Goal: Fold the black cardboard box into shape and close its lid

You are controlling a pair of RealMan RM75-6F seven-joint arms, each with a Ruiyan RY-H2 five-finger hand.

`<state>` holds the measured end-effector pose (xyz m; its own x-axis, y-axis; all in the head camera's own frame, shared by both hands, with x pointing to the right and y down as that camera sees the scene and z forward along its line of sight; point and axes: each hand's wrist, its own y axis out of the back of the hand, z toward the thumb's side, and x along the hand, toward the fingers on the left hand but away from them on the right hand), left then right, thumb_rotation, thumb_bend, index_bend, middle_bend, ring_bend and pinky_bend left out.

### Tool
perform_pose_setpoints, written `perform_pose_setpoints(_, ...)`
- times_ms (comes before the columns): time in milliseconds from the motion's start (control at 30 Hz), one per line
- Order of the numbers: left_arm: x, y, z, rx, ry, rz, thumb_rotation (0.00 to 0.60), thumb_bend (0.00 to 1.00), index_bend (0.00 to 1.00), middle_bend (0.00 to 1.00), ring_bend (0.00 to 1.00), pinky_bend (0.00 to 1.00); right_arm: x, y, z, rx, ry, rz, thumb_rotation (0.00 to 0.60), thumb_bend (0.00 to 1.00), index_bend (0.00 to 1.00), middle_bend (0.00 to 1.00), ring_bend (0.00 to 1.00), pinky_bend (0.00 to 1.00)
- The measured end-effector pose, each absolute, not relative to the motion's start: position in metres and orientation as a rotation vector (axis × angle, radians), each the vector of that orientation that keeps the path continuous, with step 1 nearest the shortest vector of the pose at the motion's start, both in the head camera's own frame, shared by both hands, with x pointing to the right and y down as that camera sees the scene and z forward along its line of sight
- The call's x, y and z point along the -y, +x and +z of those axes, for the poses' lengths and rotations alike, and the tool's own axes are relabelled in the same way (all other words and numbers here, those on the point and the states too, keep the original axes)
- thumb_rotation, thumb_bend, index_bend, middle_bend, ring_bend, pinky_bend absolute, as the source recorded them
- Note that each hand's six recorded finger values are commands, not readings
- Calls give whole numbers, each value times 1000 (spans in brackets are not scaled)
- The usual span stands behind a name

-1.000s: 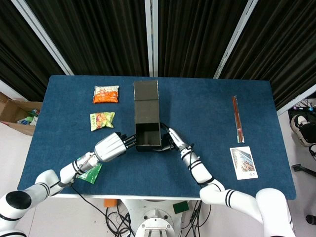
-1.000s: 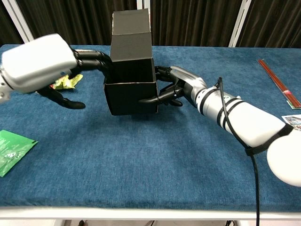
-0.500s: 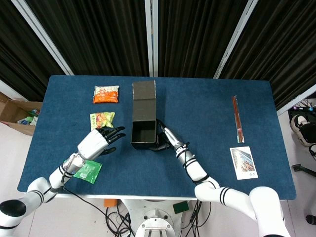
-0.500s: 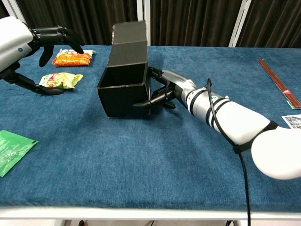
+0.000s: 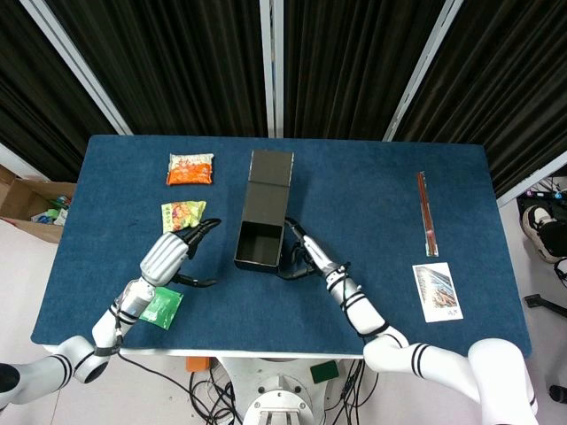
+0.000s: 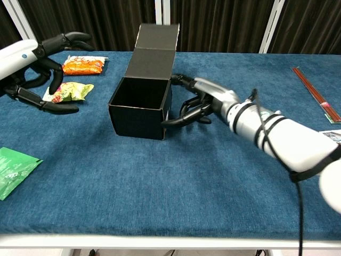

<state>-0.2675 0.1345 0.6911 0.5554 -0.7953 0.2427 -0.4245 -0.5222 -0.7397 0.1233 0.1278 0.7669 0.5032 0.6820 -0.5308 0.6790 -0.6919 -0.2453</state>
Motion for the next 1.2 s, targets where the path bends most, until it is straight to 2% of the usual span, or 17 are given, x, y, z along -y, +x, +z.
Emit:
perform_pose_setpoints(67, -133, -270, 699, -1024, -2249, -813, 346, 44, 0, 21, 656, 941, -126, 132, 755, 1232, -2699, 938, 600, 6, 0, 6, 569, 1000)
perform_pose_setpoints(167, -131, -274, 712, -1088, -2364, -885, 354, 44, 0, 1, 651, 942, -123, 142, 732, 1227, -2664, 885, 600, 5, 0, 26, 569, 1000)
perform_pose_setpoints(367, -125, -267, 735, -1163, -2553, -972, 454, 45, 0, 0, 650, 942, -110, 160, 673, 1222, -2573, 787, 600, 5, 0, 48, 572, 1000)
perform_pose_setpoints(533, -122, -257, 751, -1139, -2599, -1005, 512, 45, 0, 0, 649, 942, -99, 174, 641, 1265, -2500, 753, 600, 6, 0, 51, 572, 1000)
perform_pose_setpoints(933, -119, -221, 778, -1104, -2741, -991, 525, 45, 0, 0, 649, 943, -100, 184, 642, 1311, -2491, 765, 600, 5, 0, 69, 575, 1000)
perform_pose_setpoints(1200, -116, -199, 788, -1080, -2818, -969, 561, 45, 0, 3, 649, 943, -101, 189, 645, 1336, -2484, 770, 600, 5, 0, 79, 578, 1000)
